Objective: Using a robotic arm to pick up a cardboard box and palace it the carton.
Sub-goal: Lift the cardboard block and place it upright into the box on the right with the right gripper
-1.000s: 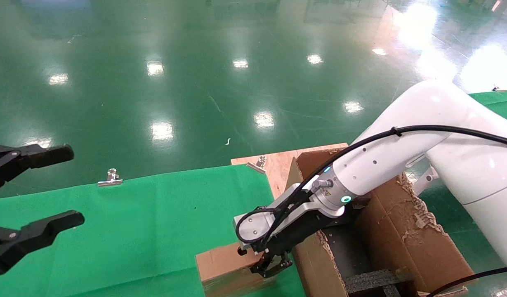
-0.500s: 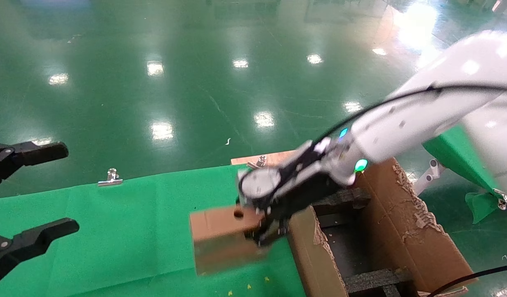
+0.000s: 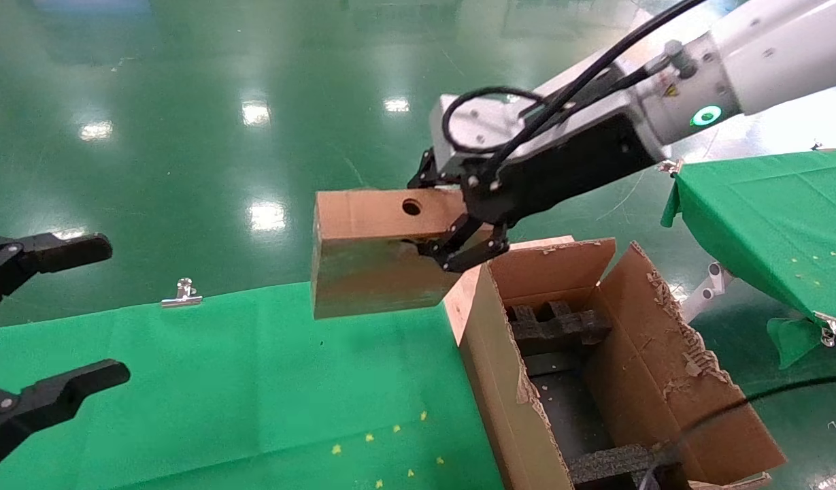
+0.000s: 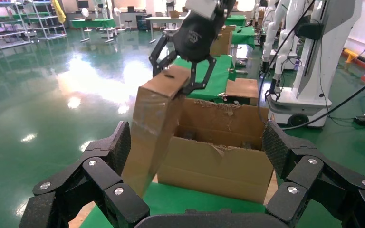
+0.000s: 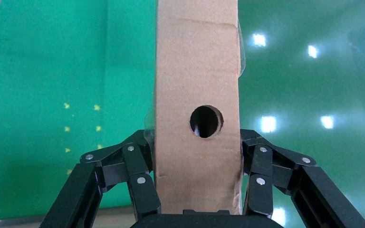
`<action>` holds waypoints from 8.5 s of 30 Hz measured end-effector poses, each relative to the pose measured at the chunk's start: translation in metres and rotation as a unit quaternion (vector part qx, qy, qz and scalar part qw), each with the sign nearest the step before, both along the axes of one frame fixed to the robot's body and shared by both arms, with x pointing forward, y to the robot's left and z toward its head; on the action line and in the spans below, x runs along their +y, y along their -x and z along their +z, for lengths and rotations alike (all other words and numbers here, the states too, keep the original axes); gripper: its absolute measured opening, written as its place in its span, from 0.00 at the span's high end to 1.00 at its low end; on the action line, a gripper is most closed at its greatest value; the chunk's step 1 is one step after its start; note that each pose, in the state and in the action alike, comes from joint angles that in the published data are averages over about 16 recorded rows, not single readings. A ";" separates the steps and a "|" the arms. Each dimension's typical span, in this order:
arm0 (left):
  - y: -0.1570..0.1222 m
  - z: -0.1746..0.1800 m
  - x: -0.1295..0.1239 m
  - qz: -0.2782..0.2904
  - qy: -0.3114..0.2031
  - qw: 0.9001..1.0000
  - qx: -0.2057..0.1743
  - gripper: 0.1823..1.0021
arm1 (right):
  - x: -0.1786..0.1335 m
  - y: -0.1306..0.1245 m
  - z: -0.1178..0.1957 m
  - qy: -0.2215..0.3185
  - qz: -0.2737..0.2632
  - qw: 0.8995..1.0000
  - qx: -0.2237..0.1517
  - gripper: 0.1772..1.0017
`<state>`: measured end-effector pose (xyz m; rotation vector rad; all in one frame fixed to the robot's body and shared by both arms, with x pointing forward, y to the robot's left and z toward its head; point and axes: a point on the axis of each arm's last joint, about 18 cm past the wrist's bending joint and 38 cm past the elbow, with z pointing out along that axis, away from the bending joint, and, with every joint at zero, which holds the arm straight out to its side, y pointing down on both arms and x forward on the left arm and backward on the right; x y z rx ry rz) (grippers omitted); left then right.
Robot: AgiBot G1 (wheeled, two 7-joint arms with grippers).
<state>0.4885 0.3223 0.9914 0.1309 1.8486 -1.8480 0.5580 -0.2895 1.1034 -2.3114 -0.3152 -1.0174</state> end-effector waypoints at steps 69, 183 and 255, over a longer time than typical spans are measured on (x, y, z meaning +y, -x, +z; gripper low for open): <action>0.000 0.000 0.000 0.000 0.000 1.000 0.000 0.00 | -0.284 0.098 -0.113 -0.220 -0.415 0.878 0.095 0.86; 0.000 0.000 0.000 0.000 0.001 1.000 0.000 0.00 | -0.224 -0.027 -0.266 -0.309 -0.681 0.660 0.069 0.88; 0.000 0.000 0.000 0.001 0.001 1.000 0.000 0.00 | -0.202 -0.052 -0.305 -0.296 -0.674 0.671 0.081 0.36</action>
